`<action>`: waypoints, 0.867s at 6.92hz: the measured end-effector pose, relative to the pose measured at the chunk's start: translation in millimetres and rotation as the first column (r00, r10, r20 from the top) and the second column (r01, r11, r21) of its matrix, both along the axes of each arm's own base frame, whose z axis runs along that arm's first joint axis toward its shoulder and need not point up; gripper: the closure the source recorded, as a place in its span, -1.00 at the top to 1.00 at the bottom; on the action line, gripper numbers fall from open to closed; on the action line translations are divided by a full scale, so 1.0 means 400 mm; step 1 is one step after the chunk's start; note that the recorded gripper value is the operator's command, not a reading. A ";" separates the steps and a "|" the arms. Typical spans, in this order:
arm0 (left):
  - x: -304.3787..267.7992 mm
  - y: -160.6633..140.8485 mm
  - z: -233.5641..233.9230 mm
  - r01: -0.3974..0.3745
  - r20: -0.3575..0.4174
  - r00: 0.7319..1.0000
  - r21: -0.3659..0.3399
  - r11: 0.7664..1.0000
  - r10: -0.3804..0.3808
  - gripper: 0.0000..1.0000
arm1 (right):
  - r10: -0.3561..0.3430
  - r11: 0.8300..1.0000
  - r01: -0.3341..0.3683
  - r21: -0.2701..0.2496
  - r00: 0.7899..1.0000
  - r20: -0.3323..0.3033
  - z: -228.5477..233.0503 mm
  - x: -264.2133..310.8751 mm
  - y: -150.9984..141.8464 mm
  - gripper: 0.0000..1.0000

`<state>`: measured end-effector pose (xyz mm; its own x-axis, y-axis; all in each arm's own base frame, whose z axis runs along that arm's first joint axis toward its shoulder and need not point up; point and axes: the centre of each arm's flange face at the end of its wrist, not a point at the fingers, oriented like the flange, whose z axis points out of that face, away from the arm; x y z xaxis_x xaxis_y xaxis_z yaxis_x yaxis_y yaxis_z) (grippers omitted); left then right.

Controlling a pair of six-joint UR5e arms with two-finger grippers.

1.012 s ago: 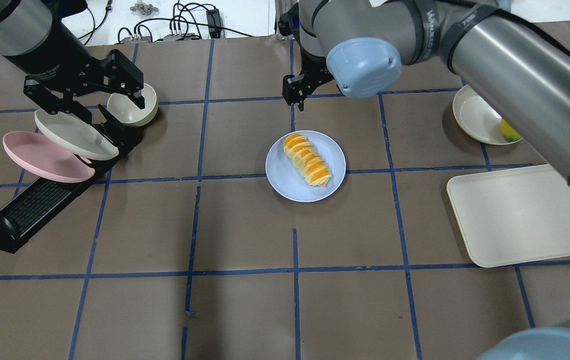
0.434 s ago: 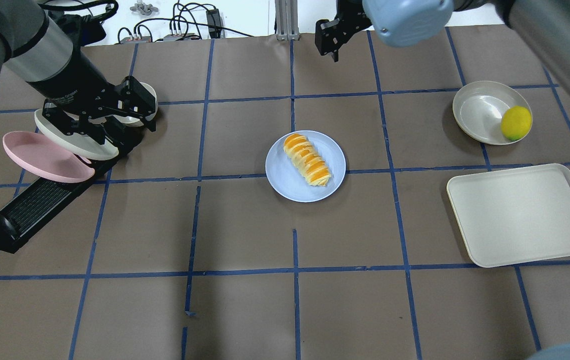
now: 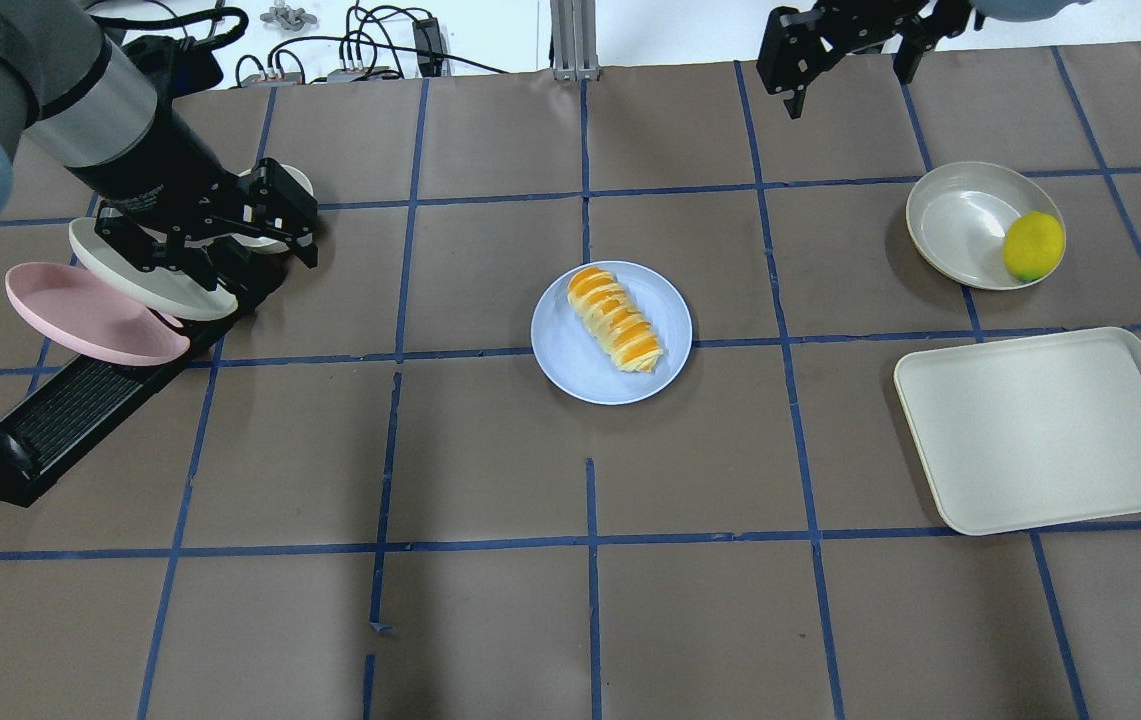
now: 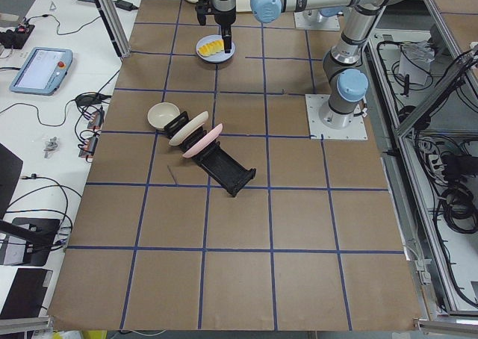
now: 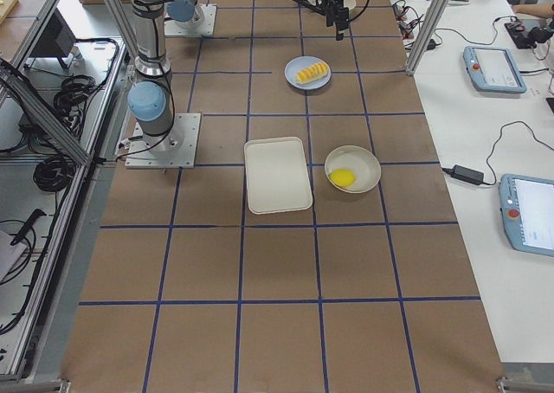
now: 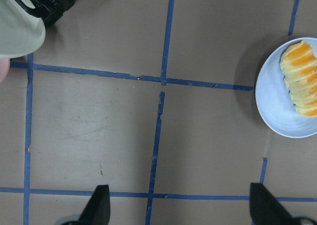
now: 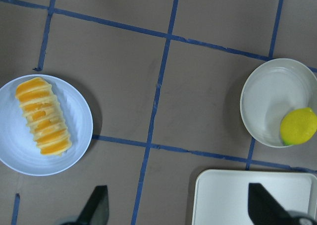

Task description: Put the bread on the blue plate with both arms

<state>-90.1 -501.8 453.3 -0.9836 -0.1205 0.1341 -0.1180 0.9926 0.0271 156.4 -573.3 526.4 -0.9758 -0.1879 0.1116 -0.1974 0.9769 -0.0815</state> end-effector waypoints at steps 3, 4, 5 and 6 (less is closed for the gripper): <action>-0.022 0.000 0.050 0.021 -0.001 1.000 -0.068 0.997 -0.021 1.00 | -0.046 0.998 0.044 0.044 0.997 0.056 0.027 -0.044 0.146 0.99; -0.026 0.014 0.068 0.024 0.001 1.000 -0.085 0.996 -0.024 1.00 | -0.054 0.998 0.051 0.045 0.997 0.056 0.006 -0.054 0.196 0.99; -0.031 0.023 0.082 0.028 -0.001 1.000 -0.099 0.995 -0.028 1.00 | -0.065 0.997 0.063 0.038 0.996 0.053 -0.012 -0.070 0.222 0.99; -0.036 0.027 0.080 0.032 -0.002 0.999 -0.100 0.994 -0.032 1.00 | -0.077 0.997 0.075 0.032 0.996 0.053 -0.017 -0.087 0.230 0.99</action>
